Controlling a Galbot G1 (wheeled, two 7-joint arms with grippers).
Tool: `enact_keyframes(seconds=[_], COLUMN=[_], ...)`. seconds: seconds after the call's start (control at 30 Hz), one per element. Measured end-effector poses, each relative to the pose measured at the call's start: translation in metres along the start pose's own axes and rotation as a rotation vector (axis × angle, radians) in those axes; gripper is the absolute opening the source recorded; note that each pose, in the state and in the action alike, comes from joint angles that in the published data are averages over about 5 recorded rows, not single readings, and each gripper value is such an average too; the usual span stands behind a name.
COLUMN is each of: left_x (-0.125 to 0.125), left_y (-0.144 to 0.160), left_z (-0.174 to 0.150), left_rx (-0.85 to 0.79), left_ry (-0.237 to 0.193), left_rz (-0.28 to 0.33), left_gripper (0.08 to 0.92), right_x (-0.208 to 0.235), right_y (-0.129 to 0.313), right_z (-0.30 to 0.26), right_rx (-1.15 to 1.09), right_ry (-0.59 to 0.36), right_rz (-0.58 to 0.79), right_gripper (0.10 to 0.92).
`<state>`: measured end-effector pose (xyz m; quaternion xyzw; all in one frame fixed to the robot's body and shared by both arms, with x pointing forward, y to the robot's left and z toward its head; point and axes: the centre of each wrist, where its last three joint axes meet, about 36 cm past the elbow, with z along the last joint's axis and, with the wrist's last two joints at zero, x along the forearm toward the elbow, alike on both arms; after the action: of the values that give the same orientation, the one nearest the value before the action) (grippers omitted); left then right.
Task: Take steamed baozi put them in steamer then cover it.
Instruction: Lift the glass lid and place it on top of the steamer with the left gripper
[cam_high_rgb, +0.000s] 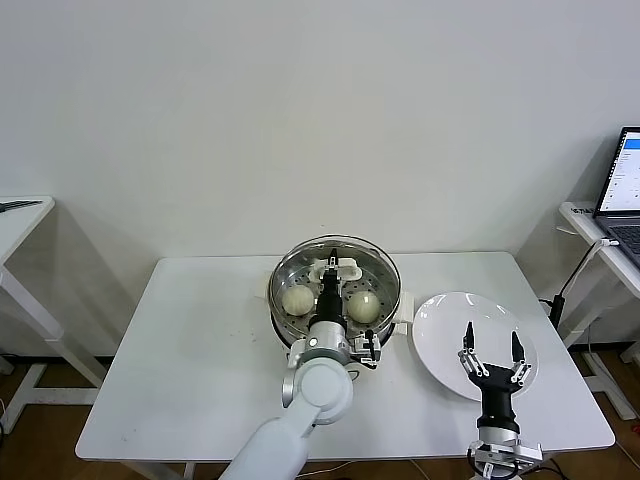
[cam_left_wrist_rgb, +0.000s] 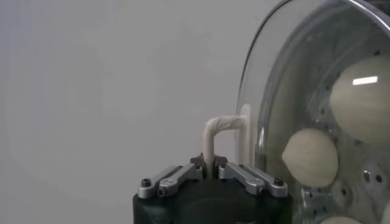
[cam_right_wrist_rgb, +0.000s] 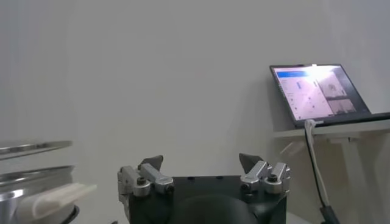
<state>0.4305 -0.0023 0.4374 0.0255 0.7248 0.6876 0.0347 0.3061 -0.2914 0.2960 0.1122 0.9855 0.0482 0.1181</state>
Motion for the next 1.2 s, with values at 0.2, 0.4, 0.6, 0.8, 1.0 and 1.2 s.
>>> enact_keyframes(seconds=[0.2,0.4,0.6,0.8,1.0,1.2], left_x=[0.0,0.0,0.0,-0.001,-0.002,-0.003], left_y=[-0.004,-0.007,-0.009,-0.014,-0.016,-0.017], left_z=[-0.002,-0.004,-0.004,-0.003,-0.002,-0.002], left_rx=[-0.008,-0.014,-0.02,-0.029,-0.034,-0.037], left_ry=[0.004,0.004,0.005,0.008,0.009,0.008], left_rz=[0.001,0.005,0.006,0.01,0.012,0.012], left_gripper=[0.19,0.19,0.19,0.19,0.19,0.19], right_x=[0.0,0.001,0.002,0.002,0.001,0.001], right_y=[0.0,0.001,0.001,0.001,0.002,0.002], right_z=[0.001,0.002,0.003,0.003,0.003,0.003], right_rx=[0.002,0.003,0.004,0.005,0.005,0.006], right_ry=[0.001,0.001,0.002,0.002,0.001,0.001], right_rz=[-0.003,-0.005,-0.007,-0.009,-0.011,-0.014], right_gripper=[0.823,0.823,0.823,0.823,0.823,0.823])
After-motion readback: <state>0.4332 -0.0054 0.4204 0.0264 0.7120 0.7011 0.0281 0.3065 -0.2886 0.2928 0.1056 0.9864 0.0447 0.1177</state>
